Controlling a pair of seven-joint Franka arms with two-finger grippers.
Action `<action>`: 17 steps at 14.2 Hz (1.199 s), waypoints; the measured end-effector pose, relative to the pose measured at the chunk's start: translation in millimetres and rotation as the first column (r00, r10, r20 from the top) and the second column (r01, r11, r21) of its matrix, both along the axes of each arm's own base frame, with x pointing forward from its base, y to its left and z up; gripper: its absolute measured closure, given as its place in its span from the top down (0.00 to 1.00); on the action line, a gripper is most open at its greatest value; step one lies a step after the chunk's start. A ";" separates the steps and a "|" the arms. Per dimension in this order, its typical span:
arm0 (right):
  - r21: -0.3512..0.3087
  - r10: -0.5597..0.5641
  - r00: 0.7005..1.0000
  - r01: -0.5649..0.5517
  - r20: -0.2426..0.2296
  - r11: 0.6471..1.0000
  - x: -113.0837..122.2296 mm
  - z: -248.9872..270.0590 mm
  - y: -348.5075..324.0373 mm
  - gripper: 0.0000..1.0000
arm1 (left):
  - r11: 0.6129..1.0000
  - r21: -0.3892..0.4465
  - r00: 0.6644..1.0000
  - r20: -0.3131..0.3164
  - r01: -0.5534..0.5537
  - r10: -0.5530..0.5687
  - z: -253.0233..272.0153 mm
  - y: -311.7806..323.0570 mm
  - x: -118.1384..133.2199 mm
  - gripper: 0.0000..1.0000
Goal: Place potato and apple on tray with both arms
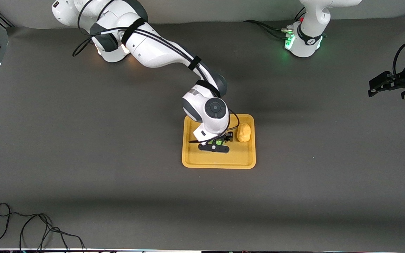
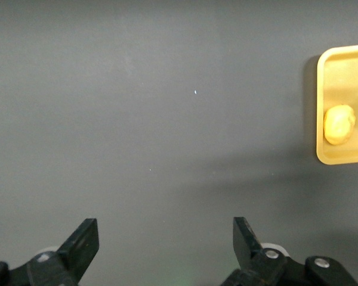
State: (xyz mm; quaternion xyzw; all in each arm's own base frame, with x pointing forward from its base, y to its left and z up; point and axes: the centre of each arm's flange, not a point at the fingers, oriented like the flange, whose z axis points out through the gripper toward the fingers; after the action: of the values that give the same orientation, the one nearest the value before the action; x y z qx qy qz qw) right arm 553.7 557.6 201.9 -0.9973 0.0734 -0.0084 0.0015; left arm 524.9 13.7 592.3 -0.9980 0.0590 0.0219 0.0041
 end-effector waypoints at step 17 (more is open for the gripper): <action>-0.032 0.032 0.999 -0.034 -0.033 0.999 15.8 387.8 -237.7 1.00 | 1.000 0.016 1.000 0.013 0.022 -0.022 19.9 1.0 -2.0 1.00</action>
State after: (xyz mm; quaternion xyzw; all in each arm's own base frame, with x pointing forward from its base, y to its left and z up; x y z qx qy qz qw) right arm 569.5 319.9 589.7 -0.9982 0.0568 0.0068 -0.0160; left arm 522.8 14.6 612.2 -0.9974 0.0697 0.0158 0.0127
